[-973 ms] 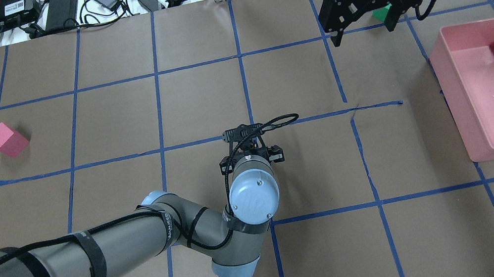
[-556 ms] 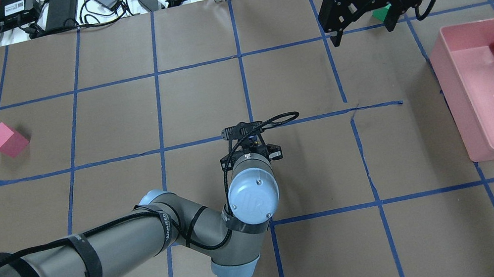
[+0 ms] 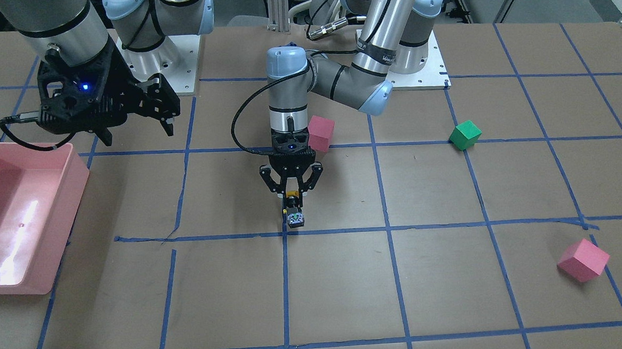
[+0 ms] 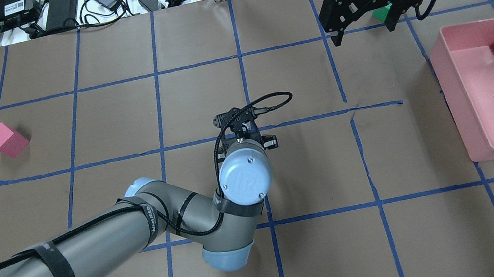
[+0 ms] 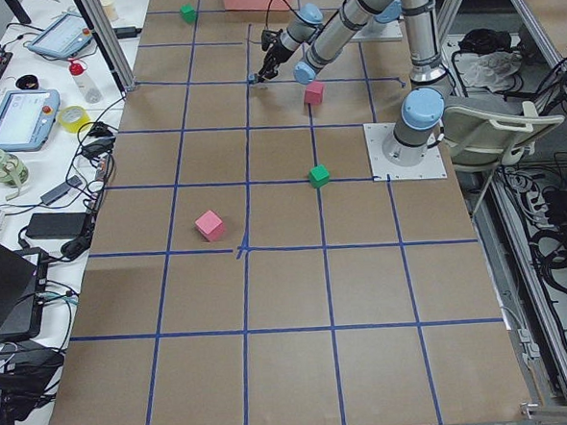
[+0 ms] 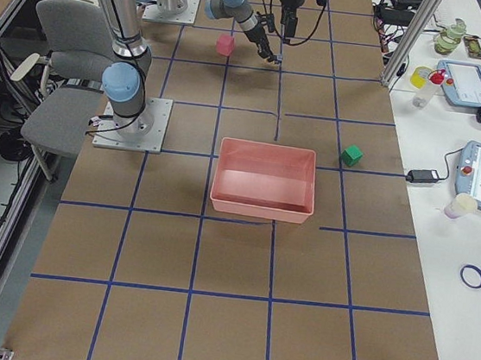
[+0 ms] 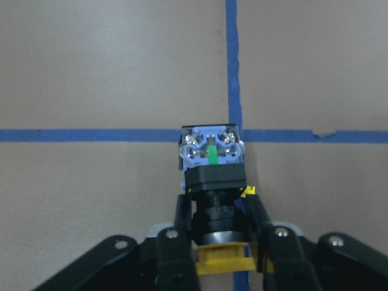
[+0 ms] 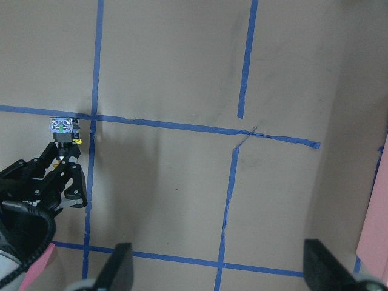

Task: Align button upright
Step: 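Lift and rotate the switch with the left gripper, yellow cap up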

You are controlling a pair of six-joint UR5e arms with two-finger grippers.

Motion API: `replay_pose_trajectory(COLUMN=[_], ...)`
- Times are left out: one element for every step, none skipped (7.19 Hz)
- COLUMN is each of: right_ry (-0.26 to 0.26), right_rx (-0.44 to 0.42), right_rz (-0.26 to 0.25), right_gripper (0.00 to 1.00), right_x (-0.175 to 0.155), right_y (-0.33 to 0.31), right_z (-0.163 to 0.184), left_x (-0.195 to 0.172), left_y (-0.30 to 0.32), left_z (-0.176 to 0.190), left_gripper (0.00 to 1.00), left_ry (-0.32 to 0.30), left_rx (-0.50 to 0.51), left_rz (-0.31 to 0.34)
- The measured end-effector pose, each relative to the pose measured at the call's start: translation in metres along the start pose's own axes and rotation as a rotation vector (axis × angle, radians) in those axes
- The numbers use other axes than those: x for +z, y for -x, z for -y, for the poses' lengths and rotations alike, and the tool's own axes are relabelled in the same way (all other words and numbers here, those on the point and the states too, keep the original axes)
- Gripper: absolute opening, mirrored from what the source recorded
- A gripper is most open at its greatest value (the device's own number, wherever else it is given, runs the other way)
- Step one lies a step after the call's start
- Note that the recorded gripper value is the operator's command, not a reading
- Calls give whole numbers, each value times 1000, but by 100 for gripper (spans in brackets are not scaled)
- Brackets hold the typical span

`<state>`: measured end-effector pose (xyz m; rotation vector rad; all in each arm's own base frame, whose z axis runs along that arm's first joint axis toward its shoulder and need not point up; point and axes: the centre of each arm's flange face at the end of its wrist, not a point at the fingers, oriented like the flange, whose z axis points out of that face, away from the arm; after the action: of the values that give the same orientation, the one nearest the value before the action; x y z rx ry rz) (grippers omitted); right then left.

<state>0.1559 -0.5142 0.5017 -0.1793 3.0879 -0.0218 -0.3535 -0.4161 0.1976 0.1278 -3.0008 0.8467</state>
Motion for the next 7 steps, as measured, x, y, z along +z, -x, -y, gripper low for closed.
replay_pose_trajectory(right_ry=[0, 0, 0, 0, 0, 0, 0], right_rx=[0, -1, -2, -2, -2, -2, -2], right_rz=[-1, -1, -1, -1, -1, -1, -1], right_gripper=[100, 100, 100, 100, 100, 100, 100], right_x=[0, 0, 0, 0, 0, 0, 0], right_y=[0, 0, 0, 0, 0, 0, 0], right_z=[0, 0, 0, 0, 0, 0, 0], left_x=[-7, -15, -24, -26, -21, -10, 4], left_y=[2, 1, -3, -2, 7, 20, 31], left_z=[28, 59, 86, 102, 113, 123, 131], left_gripper=[0, 0, 0, 0, 0, 0, 0], left_ry=[104, 240, 386, 515, 614, 699, 785], left_rx=[-60, -111, -167, -254, -363, -478, -599], left_rz=[2, 26, 61, 73, 62, 24, -30])
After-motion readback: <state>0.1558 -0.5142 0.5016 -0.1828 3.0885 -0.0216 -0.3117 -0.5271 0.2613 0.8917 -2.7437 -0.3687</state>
